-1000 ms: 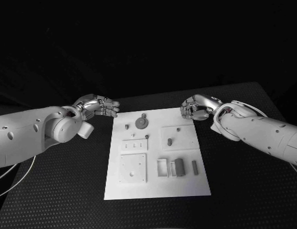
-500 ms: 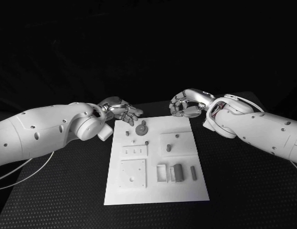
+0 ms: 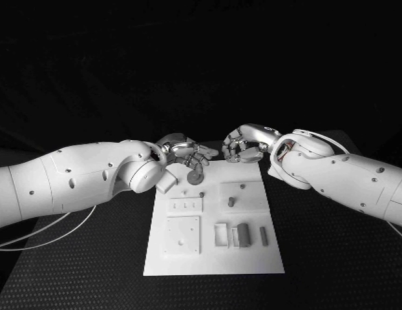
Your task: Assemble the parts on the task board
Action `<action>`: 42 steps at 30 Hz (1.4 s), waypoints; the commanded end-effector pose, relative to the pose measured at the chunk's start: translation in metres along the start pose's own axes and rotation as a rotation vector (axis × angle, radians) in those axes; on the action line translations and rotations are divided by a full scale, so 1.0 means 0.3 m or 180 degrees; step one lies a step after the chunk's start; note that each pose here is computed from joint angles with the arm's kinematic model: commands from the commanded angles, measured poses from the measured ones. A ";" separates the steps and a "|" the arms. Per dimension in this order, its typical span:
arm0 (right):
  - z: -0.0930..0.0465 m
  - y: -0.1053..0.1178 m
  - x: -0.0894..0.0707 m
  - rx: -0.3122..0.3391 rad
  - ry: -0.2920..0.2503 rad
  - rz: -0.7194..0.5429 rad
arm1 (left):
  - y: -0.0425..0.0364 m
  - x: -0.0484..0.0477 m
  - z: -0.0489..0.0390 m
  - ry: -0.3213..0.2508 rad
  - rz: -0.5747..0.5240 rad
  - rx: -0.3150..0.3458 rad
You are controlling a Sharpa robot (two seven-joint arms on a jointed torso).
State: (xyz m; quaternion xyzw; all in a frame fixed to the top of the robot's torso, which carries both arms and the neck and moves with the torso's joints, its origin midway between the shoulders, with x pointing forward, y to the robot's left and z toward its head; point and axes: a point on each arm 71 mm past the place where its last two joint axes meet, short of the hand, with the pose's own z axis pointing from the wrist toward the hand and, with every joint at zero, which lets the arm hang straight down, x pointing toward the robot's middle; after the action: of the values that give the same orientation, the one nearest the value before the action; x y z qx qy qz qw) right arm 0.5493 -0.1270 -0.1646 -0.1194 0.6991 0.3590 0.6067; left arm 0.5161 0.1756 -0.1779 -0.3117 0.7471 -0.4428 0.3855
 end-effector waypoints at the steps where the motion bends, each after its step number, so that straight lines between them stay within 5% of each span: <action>1: 0.003 0.012 0.016 0.0039 0.0130 -0.0080 | -0.008 0.010 -0.002 -0.0078 -0.0250 -0.0001; 22: 0.005 0.051 0.026 -0.0010 0.0119 -0.0086 | 0.002 0.034 0.007 -0.0050 -0.0149 -0.0269; 42: 0.009 0.066 0.030 -0.0037 0.0135 -0.0076 | -0.007 0.050 0.020 -0.0030 -0.0119 -0.0263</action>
State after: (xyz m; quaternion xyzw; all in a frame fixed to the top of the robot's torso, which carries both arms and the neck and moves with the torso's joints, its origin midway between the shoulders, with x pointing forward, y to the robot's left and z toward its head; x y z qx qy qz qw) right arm 0.5382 -0.1106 -0.1655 -0.1341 0.7068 0.3544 0.5974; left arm 0.5138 0.1620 -0.1833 -0.3461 0.7572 -0.4168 0.3649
